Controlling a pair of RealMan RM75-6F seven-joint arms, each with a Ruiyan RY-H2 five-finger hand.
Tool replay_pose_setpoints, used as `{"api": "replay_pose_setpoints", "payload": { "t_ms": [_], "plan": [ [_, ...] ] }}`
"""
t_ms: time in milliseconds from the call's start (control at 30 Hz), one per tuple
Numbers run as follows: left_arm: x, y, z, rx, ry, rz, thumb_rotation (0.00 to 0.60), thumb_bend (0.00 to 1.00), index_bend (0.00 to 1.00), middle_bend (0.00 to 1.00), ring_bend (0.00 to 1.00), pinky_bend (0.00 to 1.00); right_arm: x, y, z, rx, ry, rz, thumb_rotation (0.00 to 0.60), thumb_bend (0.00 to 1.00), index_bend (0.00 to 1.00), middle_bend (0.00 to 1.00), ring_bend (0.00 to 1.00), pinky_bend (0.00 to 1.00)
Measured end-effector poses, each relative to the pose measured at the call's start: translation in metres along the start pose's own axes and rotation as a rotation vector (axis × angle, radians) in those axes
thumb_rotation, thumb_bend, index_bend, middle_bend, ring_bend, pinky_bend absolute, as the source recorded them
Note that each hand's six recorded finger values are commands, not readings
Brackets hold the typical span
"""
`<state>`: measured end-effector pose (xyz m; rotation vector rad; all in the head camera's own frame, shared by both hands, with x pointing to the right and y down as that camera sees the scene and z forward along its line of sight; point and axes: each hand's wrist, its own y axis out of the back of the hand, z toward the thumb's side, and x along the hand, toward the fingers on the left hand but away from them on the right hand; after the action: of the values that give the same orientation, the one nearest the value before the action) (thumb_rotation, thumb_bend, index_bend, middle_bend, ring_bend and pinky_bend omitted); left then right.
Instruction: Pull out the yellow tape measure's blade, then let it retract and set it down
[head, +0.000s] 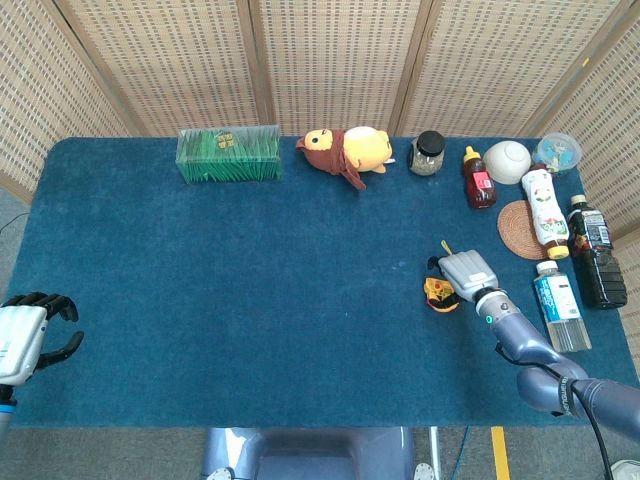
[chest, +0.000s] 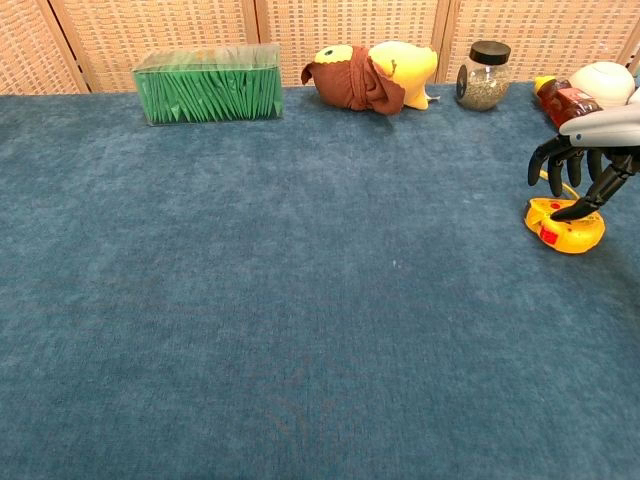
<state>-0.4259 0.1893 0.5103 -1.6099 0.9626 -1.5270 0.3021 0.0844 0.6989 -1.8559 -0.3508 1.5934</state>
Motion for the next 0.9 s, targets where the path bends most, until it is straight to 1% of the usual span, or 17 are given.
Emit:
{"api": "replay_pose_setpoints", "payload": {
  "t_ms": [233,500,900],
  "plan": [
    [0.001,0.000,0.000,-0.001,-0.003,0.001,0.600,0.27,0.51,0.51,0.38,0.38,0.006,0.001,-0.002,0.043,-0.012,-0.023,0.388,0.21,0.23,0.34,0.33,0.32],
    [0.002,-0.002,0.000,-0.007,-0.009,-0.001,0.600,0.27,0.51,0.51,0.38,0.38,0.014,-0.003,-0.006,0.087,-0.059,-0.054,0.390,0.20,0.23,0.34,0.33,0.33],
    [0.003,-0.001,0.001,-0.009,-0.016,0.003,0.600,0.27,0.51,0.51,0.38,0.38,0.018,-0.016,-0.008,0.066,-0.093,-0.037,0.386,0.20,0.23,0.34,0.33,0.34]
  ]
}}
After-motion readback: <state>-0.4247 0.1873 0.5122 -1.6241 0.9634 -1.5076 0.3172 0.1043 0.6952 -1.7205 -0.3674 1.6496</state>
